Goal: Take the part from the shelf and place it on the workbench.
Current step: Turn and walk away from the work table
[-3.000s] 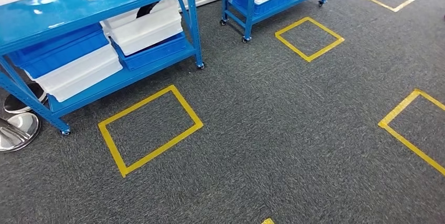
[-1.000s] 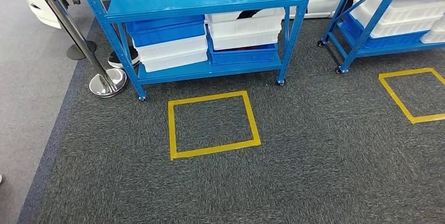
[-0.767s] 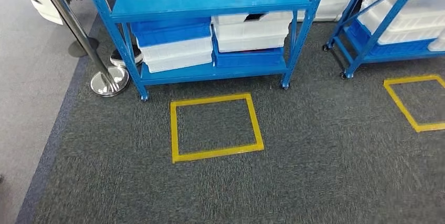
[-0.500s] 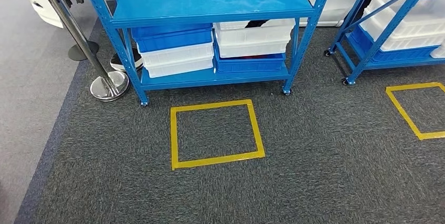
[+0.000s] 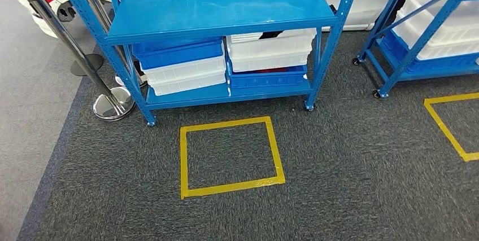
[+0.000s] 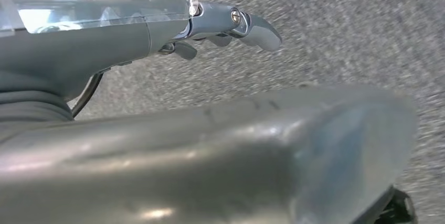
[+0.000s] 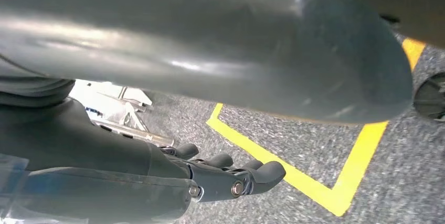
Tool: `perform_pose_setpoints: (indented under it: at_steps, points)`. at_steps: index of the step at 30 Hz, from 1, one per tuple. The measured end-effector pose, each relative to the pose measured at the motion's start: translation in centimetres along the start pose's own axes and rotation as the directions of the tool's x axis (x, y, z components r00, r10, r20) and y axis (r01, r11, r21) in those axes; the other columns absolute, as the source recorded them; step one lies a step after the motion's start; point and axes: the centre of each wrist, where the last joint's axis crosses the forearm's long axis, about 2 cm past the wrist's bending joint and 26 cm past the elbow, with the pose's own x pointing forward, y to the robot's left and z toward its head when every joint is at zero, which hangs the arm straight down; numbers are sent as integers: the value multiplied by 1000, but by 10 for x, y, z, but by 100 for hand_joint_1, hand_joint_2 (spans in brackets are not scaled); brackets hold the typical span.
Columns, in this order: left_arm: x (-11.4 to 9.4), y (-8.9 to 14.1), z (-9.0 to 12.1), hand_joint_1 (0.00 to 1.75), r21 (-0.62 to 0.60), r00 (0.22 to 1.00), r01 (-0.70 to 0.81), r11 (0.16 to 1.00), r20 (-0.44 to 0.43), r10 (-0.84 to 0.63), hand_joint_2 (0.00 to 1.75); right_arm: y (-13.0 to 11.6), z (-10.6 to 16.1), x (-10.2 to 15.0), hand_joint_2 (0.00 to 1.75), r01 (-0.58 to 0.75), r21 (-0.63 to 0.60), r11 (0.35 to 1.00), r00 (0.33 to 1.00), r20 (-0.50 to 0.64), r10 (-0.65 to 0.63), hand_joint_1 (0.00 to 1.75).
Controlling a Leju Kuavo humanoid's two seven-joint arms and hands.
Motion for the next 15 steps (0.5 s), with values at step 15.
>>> perform_pose_setpoints:
  at_steps: [15]
  points:
    - [1,3,-1,0,-4,1000,21,1000,4,-21,0,-4,0,3,0,-3,2,1000,1000,-7,3,0]
